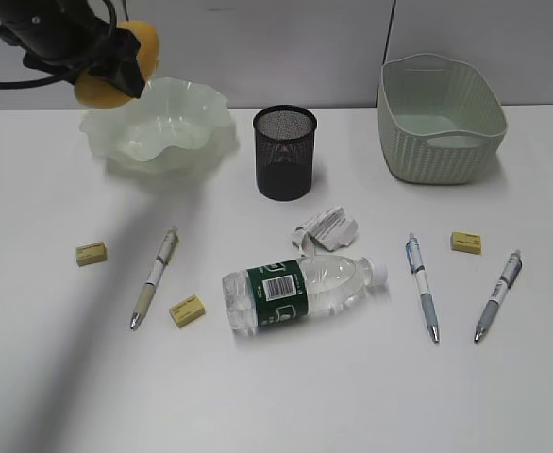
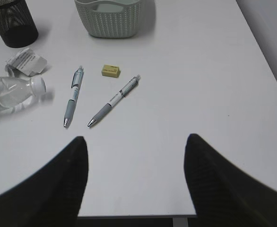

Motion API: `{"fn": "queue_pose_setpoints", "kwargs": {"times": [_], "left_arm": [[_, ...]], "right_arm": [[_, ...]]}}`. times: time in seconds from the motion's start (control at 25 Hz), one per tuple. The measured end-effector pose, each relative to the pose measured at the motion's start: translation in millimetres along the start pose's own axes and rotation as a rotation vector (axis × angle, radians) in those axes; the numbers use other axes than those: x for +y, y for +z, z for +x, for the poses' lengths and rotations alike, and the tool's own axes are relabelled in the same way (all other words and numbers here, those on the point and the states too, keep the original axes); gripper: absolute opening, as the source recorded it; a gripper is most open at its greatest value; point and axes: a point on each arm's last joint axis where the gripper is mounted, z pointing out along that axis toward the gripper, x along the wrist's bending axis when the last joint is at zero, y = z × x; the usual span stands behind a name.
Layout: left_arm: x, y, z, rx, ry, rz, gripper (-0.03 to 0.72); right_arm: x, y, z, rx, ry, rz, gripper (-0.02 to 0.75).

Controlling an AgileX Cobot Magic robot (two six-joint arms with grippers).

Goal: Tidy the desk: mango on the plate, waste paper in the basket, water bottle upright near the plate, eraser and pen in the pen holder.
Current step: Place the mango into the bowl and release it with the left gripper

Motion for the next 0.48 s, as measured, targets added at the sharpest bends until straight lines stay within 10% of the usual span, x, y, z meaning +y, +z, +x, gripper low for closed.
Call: {"fn": "queue_pose_setpoints", "kwargs": {"times": [0.48], "left_arm": [[4, 74, 27.6, -0.019, -0.162, -0.125, 0.547]], "right_arm": [[0, 0, 0, 0.000, 0.000, 0.000, 0.508]]}}
